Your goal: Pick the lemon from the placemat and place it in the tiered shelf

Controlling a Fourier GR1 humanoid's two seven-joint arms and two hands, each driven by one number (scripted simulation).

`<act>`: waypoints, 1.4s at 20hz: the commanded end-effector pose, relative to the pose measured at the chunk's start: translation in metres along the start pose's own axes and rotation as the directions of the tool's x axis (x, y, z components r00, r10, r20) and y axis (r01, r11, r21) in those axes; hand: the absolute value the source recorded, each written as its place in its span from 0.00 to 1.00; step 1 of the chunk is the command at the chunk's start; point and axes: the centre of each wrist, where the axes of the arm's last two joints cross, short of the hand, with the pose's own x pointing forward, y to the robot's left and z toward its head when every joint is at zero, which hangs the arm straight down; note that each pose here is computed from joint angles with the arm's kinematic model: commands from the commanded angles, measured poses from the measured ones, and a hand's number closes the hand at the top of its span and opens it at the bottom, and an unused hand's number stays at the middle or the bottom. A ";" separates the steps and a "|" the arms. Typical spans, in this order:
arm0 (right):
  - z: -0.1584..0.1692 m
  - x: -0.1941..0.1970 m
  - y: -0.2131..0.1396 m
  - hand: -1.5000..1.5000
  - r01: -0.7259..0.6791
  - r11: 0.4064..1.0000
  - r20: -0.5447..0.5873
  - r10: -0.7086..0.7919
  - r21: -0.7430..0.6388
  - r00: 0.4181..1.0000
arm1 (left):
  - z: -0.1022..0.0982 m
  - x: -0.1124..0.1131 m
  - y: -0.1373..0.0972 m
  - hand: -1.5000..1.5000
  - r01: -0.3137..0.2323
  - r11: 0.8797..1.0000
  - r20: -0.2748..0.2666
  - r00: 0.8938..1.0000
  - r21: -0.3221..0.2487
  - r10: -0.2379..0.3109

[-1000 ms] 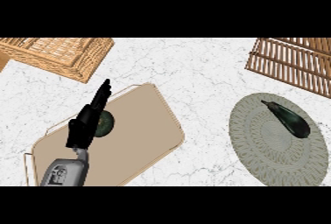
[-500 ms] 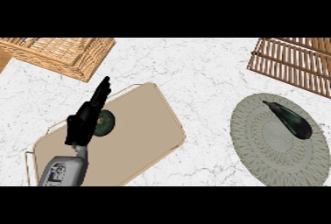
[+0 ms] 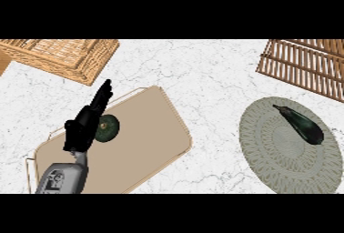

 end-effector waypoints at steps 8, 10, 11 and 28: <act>-0.015 -0.043 0.003 0.00 -0.278 0.958 -0.196 0.260 -0.070 0.945 | 0.008 0.009 -0.013 0.50 -0.008 1.000 -0.006 1.000 -0.001 0.008; -0.014 -0.056 0.004 0.00 -0.279 0.958 -0.205 0.259 -0.072 0.944 | 0.003 -0.008 -0.011 0.50 0.019 1.000 0.001 1.000 0.017 -0.019; -0.002 -0.049 0.008 0.00 -0.226 0.970 -0.230 0.202 -0.087 0.952 | 0.007 0.006 -0.014 0.50 -0.003 1.000 -0.020 1.000 -0.010 0.002; -0.035 -0.012 -0.046 0.00 0.163 0.977 -0.243 -0.193 -0.139 0.951 | -0.006 -0.010 -0.005 0.50 -0.006 1.000 -0.003 1.000 0.020 0.006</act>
